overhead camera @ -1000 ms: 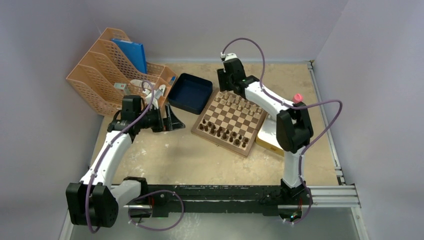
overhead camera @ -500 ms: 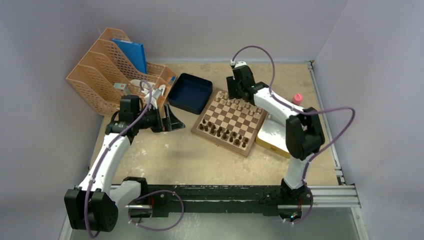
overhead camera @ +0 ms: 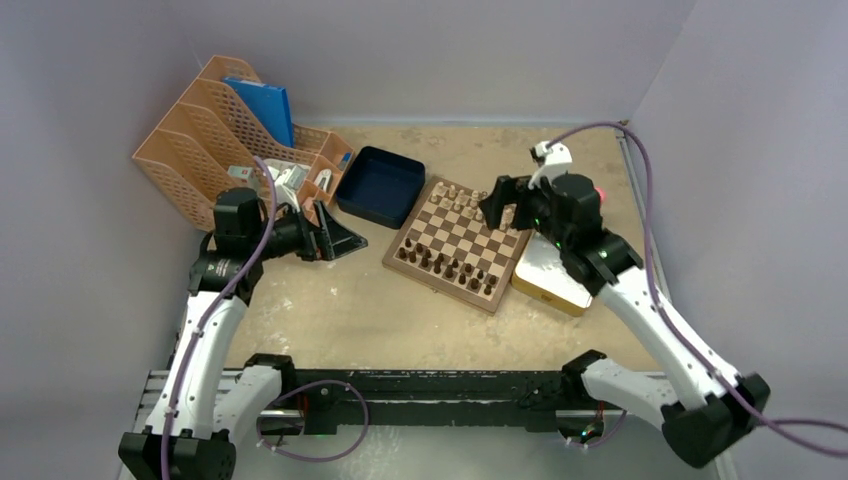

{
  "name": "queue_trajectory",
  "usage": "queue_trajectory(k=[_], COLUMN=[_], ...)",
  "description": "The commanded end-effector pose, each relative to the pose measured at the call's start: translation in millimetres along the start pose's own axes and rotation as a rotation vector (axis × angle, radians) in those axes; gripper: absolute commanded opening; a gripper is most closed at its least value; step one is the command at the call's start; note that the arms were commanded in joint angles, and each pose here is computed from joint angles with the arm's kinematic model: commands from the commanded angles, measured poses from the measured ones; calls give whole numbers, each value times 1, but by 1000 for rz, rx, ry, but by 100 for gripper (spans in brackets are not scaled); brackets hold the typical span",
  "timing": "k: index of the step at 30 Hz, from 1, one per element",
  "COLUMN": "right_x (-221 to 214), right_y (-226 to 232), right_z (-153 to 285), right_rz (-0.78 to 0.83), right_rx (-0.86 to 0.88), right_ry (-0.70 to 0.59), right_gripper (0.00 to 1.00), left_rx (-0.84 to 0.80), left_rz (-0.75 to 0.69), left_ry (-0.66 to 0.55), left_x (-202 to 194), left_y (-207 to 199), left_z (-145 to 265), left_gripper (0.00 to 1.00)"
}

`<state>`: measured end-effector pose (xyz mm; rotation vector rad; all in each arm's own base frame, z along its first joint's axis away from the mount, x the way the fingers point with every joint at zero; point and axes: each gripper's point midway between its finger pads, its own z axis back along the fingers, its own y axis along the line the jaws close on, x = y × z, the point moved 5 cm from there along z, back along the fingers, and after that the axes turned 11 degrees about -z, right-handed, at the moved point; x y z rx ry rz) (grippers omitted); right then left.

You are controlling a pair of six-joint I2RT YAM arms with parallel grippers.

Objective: Set up the chess pieces on the board
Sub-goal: Reset both arms

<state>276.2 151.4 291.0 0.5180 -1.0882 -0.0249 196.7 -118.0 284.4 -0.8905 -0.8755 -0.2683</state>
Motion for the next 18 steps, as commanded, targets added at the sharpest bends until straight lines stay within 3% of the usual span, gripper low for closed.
queue_trajectory(k=[1, 9, 18], right_x=[-11, -21, -41], right_y=[3, 13, 6], right_z=[40, 83, 71], right_rz=[-38, -129, -105], right_rx=[80, 251, 238], right_ry=[-21, -109, -31], right_gripper=[99, 99, 99], left_rx=[-81, -68, -76], left_rz=[-9, -25, -36], left_ry=[-27, -55, -80], left_x=[3, -17, -20], left_y=[-22, -28, -25], left_z=[10, 22, 20], left_gripper=[100, 100, 100])
